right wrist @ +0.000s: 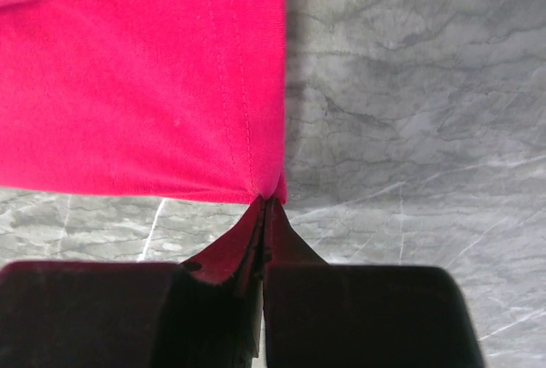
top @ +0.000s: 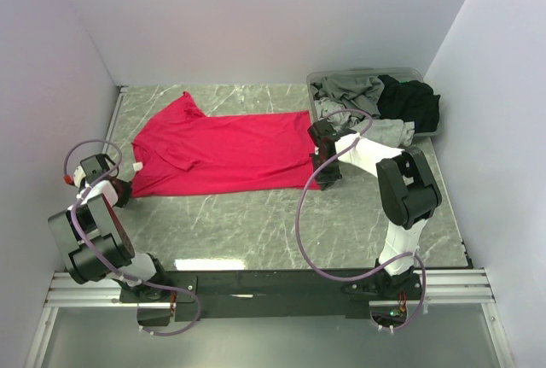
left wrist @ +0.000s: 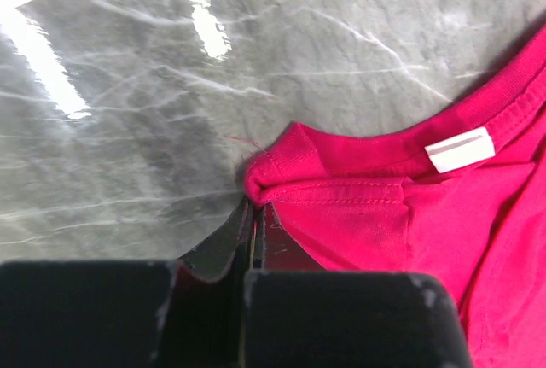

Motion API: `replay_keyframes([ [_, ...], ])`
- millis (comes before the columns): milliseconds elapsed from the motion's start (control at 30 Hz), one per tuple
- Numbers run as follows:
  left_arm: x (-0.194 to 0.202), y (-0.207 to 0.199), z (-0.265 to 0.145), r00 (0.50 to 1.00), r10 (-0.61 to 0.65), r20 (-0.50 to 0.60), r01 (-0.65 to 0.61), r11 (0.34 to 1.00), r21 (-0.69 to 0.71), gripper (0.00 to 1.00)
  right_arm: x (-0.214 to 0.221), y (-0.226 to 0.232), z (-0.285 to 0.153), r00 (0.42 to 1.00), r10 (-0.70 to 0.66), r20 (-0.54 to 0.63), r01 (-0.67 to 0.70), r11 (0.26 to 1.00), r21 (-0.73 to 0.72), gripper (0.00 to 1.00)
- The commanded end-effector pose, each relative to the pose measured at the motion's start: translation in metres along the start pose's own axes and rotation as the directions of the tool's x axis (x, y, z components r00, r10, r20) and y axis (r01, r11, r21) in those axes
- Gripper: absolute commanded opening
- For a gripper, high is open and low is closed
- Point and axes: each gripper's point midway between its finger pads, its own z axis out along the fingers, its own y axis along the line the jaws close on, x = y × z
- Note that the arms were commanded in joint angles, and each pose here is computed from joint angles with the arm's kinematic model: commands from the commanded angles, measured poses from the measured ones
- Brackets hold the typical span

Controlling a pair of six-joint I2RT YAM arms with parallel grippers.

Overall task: Fold and stack the t-shirts
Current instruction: Fold the tshirt

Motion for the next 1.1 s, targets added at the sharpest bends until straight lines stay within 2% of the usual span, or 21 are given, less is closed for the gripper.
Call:
replay_keyframes([
  [0,-0.024,0.004,-0.008,0.996,0.043,0.075,-0.039,0.998,-0.054,0.0,0.025,-0.012,-0.006,0.995,-0.015,-0.097,0.021,0.998,0.061,0.0],
  [567,-0.042,0.042,-0.033,0.987,0.033,0.156,0.001,0.977,-0.214,0.0,0.07,-0.011,-0.021,0.956,-0.093,-0.279,0.11,0.993,0.048,0.0],
  [933,-0.048,0.071,-0.057,0.977,0.016,0.212,0.054,0.946,-0.321,0.01,0.098,-0.001,-0.035,0.935,-0.113,-0.336,0.13,0.991,0.028,0.0],
  [1000,-0.047,0.072,-0.058,0.978,0.008,0.209,0.061,0.945,-0.321,0.1,0.1,-0.002,-0.039,0.937,-0.112,-0.332,0.13,0.991,0.032,0.0],
  [1033,-0.046,0.071,-0.059,0.978,-0.004,0.211,0.071,0.947,-0.314,0.16,0.098,-0.003,-0.041,0.941,-0.108,-0.321,0.126,0.991,0.035,0.04],
  [1067,-0.046,0.07,-0.06,0.977,-0.014,0.211,0.08,0.949,-0.306,0.31,0.097,-0.003,-0.044,0.941,-0.108,-0.319,0.128,0.991,0.041,0.09],
])
